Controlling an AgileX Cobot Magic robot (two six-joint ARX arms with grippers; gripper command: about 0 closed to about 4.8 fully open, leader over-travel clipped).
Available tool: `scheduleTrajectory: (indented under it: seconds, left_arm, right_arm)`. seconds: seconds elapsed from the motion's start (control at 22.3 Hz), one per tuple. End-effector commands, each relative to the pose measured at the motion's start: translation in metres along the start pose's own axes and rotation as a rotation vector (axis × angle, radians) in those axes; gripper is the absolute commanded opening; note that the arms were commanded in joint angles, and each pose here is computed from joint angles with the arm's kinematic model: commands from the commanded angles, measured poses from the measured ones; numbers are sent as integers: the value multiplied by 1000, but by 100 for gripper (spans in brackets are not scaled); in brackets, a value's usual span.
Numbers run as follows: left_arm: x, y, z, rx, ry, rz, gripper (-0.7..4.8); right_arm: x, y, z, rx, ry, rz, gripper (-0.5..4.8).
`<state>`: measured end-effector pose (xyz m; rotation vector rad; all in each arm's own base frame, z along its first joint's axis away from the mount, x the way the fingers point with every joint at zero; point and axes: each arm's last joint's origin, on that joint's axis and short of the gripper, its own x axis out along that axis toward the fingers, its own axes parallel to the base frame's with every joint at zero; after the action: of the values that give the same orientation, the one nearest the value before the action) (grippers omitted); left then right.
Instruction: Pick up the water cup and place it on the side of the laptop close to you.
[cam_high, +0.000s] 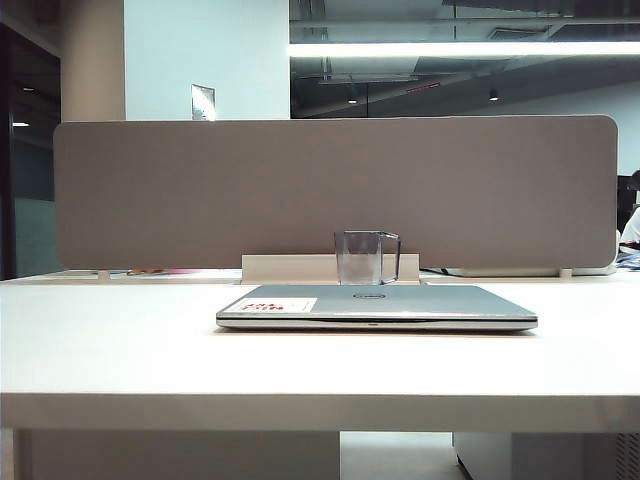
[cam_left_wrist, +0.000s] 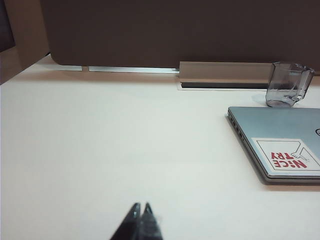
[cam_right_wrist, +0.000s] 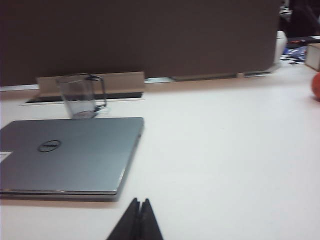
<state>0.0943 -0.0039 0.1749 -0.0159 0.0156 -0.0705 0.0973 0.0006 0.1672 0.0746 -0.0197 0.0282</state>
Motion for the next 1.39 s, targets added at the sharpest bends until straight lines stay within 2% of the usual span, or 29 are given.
scheduleTrajectory:
  seconds: [0.04, 0.31, 0.58, 0.72, 1.03, 1.17, 1.39]
  left_arm:
    - [0, 0, 1, 1, -13, -4, -3]
    - [0, 0, 1, 1, -13, -4, -4]
    - [0, 0, 1, 1, -12, -4, -4]
    - [0, 0, 1, 1, -12, -4, -3]
    - [0, 0, 1, 1, -11, -4, -3]
    - [0, 0, 1, 1, -11, -4, -3]
    - [0, 0, 1, 1, -11, -4, -3]
  right_arm:
    - [-1, 2, 6, 12, -28, 44, -3]
    - [-7, 4, 41, 32, -110, 44, -3]
    - [-2, 6, 69, 33, -95, 43, -3]
    - [13, 7, 87, 33, -76, 43, -3]
    - [47, 10, 96, 34, -38, 99, -3]
    - [75, 19, 95, 40, 50, 147, -3]
    - [119, 38, 87, 39, 110, 220, -3]
